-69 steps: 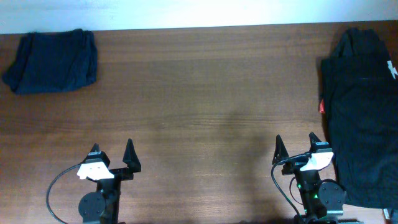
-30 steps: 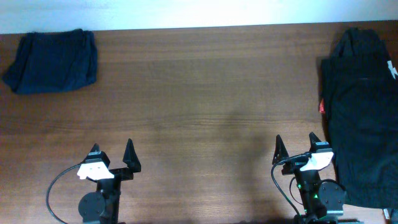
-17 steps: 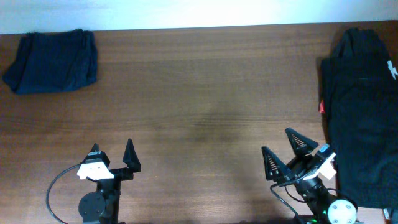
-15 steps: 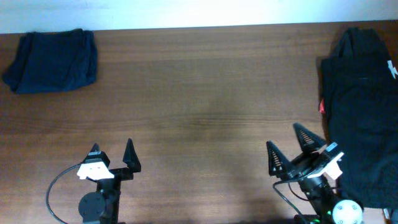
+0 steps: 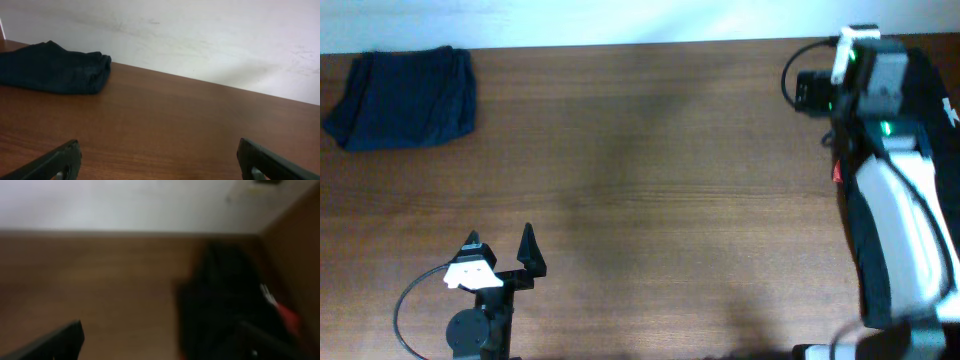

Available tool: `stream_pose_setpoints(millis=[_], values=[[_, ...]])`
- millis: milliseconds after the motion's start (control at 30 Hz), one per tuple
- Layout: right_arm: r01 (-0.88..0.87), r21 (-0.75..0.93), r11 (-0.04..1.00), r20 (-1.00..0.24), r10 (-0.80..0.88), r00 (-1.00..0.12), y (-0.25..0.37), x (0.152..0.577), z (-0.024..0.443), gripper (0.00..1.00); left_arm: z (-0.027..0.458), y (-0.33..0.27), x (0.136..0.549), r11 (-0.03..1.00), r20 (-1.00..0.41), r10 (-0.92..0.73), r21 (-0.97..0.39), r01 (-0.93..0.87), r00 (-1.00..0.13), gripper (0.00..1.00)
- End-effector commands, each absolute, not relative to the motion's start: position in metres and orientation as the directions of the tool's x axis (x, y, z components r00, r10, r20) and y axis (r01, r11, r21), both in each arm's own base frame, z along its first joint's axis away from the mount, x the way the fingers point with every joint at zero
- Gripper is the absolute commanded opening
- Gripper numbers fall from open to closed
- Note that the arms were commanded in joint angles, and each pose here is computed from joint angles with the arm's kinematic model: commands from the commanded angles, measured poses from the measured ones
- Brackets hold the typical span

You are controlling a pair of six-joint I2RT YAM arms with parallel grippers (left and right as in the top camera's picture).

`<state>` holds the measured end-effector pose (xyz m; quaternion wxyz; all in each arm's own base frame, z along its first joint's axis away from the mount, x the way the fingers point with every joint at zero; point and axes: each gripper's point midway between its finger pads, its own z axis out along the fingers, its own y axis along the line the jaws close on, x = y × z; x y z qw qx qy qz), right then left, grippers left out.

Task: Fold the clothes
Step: 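Reach the right gripper to the black clothing pile and grasp black shorts, then pull the black shorts left and lay them flat mid-table with the right gripper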

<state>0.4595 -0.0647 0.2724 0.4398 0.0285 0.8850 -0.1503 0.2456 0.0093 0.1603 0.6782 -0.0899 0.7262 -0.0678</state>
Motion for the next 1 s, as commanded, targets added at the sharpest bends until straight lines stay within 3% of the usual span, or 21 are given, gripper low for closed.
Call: stream_pose_setpoints(millis=[0,133,233,333,367,667,733,800,833,900,967], values=[[0.232,-0.418,0.878,-0.649,-0.111,-0.752,-0.100,0.479,0.247,0.99,0.158,0.009,0.246,0.978,-0.976,-0.207,-0.205,-0.035,-0.067,0.99],[0.222,-0.470,0.854,-0.452,-0.017,-0.892,-0.153,0.494,0.158,0.99,0.158,0.009,0.246,0.978,-0.976,-0.207,-0.205,-0.035,-0.067,0.99],[0.282,-0.476,0.833,-0.431,0.059,-0.900,-0.197,0.491,0.127,0.99,0.158,0.009,0.246,0.978,-0.976,-0.207,-0.205,-0.035,-0.067,0.99],[0.255,-0.332,0.908,-0.440,0.090,-0.893,-0.195,0.497,0.101,1.00,0.158,0.009,0.246,0.978,-0.976,-0.207,-0.205,-0.035,-0.067,0.99],[0.245,-0.307,0.920,-0.441,0.090,-0.893,-0.192,0.500,0.095,0.95,0.158,0.009,0.246,0.978,-0.976,-0.207,-0.205,-0.035,-0.067,0.99],[0.219,-0.385,0.897,-0.307,0.099,-0.947,-0.205,0.491,0.023,0.94,0.158,0.009,0.246,0.978,-0.976,-0.207,-0.205,-0.035,-0.067,0.99],[0.227,-0.420,0.878,-0.297,0.103,-0.949,-0.211,0.488,0.024,0.87,0.158,0.009,0.246,0.978,-0.976,-0.207,-0.205,-0.035,-0.067,0.99],[0.225,-0.420,0.879,-0.293,0.103,-0.951,-0.210,0.487,0.023,0.71,0.158,0.009,0.246,0.978,-0.976,-0.207,-0.205,-0.035,-0.067,0.99],[0.225,-0.420,0.879,-0.292,0.104,-0.951,-0.210,0.487,0.023,0.58,0.158,0.009,0.246,0.978,-0.976,-0.207,-0.205,-0.035,-0.067,0.99],[0.224,-0.420,0.880,-0.289,0.104,-0.952,-0.210,0.486,0.023,0.49,0.158,0.009,0.246,0.978,-0.976,-0.207,-0.205,-0.035,-0.067,0.99],[0.223,-0.420,0.880,-0.286,0.105,-0.952,-0.210,0.486,0.023,0.15,0.158,0.009,0.246,0.978,-0.976,-0.207,-0.205,-0.035,-0.067,0.99]])
